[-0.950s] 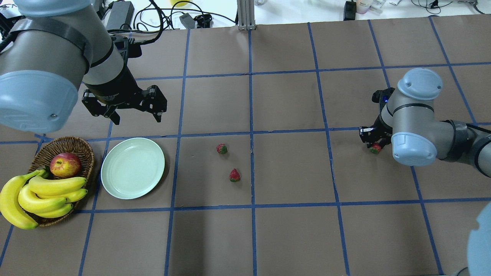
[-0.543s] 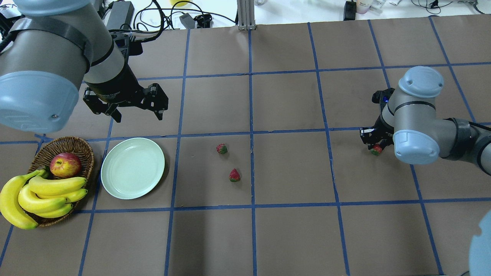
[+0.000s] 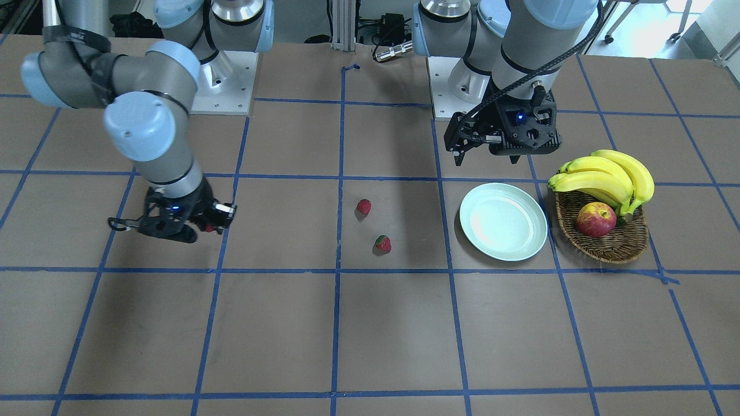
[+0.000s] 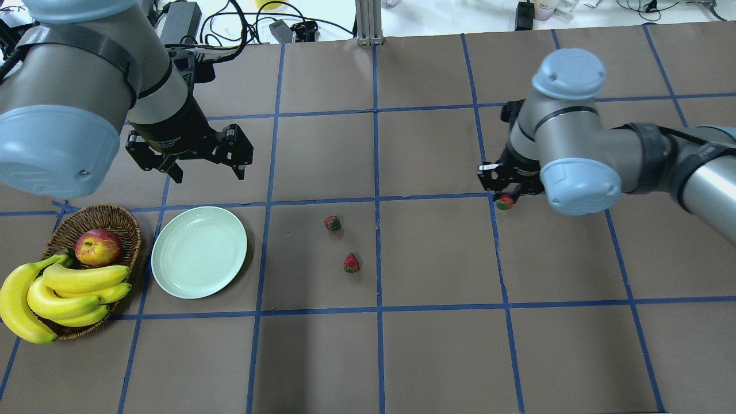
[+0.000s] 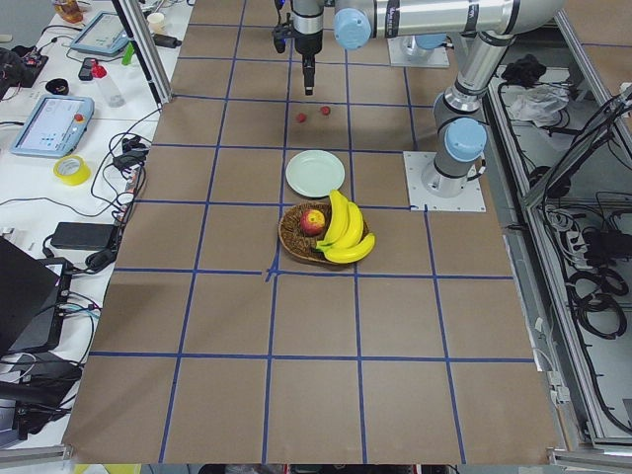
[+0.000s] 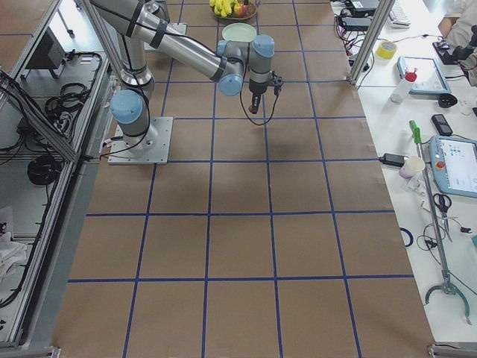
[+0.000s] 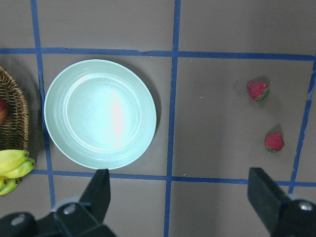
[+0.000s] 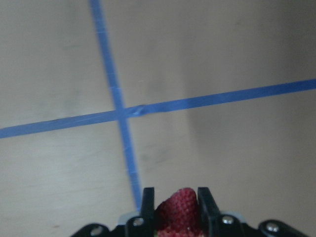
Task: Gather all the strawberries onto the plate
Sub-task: 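Carry the strawberry toward the plate and release it near the others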
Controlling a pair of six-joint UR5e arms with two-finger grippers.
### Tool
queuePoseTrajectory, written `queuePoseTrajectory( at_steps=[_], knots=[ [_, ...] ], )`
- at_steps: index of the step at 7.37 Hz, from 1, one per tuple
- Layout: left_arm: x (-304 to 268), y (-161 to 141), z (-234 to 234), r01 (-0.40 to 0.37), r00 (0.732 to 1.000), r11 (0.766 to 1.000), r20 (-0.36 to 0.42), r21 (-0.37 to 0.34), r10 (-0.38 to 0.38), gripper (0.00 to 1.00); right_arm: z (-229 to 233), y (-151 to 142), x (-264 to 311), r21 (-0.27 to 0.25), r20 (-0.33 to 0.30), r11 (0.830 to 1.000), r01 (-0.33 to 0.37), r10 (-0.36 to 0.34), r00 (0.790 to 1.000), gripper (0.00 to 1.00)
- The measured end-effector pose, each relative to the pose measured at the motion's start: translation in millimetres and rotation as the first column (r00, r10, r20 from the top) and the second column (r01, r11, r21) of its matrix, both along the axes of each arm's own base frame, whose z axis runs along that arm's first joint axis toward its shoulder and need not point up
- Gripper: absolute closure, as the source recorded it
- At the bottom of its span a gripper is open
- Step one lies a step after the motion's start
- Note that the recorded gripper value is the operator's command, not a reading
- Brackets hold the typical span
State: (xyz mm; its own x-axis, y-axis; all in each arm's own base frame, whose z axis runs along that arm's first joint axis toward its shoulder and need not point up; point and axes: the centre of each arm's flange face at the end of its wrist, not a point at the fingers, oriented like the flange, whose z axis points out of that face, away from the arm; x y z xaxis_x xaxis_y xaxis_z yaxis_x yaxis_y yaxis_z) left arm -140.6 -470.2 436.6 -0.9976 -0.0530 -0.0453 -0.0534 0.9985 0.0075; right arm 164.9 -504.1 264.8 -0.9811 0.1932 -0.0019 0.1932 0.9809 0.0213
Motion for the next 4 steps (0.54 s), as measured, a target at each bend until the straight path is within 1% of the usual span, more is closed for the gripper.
queuePoseTrajectory(
  at_steps=[2, 3, 4],
  knots=[
    [3.9, -1.5, -2.4, -0.009, 1.0, 1.0, 0.004, 0.007, 0.009, 0.0, -14.3, 13.0, 115.3, -0.024, 0.068, 0.995, 0.095, -0.093, 0.993, 1.0],
    [3.7, -1.7, -2.7, -0.01, 1.0, 1.0, 0.0, 0.008, 0.01, 0.0, -26.7, 17.3, 160.2, -0.023, 0.101, 0.99, 0.136, -0.133, 0.986, 1.0],
    [4.2, -2.1, -3.7, -0.014, 1.0, 1.0, -0.004, 0.011, 0.014, 0.0, -38.4, 18.7, 190.3, -0.013, 0.125, 0.987, 0.158, -0.155, 0.98, 1.0]
  ],
)
